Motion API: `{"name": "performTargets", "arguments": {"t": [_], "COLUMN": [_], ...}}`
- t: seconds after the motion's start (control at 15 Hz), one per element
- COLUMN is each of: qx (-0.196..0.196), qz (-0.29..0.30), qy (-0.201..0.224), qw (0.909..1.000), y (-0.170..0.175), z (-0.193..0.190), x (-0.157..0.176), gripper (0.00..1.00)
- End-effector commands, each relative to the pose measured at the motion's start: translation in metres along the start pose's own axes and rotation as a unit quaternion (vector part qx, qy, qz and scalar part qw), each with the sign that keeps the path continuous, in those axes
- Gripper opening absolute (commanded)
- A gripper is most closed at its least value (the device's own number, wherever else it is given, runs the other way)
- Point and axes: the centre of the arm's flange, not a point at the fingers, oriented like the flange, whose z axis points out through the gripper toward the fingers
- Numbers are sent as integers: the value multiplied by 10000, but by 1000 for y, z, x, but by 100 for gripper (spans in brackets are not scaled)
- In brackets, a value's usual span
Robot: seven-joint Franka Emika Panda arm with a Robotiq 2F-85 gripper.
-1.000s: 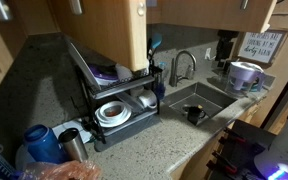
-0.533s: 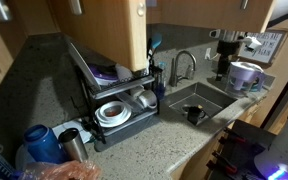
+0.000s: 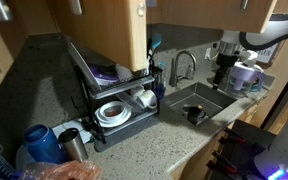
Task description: Put the bowl in the cupboard drawer on top of the sink
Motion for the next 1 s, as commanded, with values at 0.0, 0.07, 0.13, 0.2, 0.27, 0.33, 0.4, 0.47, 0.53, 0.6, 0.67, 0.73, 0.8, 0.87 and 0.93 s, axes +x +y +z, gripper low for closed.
{"name": "performTargets", "arguments": {"t": [0.0,0.07,0.13,0.2,0.27,0.33,0.4,0.47,0.53,0.6,0.67,0.73,0.8,0.87,0.93], "qx": [-303,-367,-437,-474,-513,-552,-593,-608,-586,-438,-440,-441,-440,-440,-440], "qz": [432,522,615,684,765,836,893,927,937,793,823,849,851,852,852], "qy": [174,208,210,235,257,270,269,262,268,219,221,221,219,219,219], "qw": [9985,9977,9969,9962,9954,9946,9939,9935,9935,9956,9954,9952,9952,9951,9951], "y": [4,6,8,10,12,13,14,14,14,17,17,17,17,17,17], "z": [15,17,20,21,20,20,20,20,20,10,10,10,11,11,11], "x": [-9,-10,-10,-10,-9,-9,-8,-8,-8,-2,-2,-2,-2,-2,-2], "gripper": [100,100,100,100,100,100,100,100,100,100,100,100,100,100,100]}}
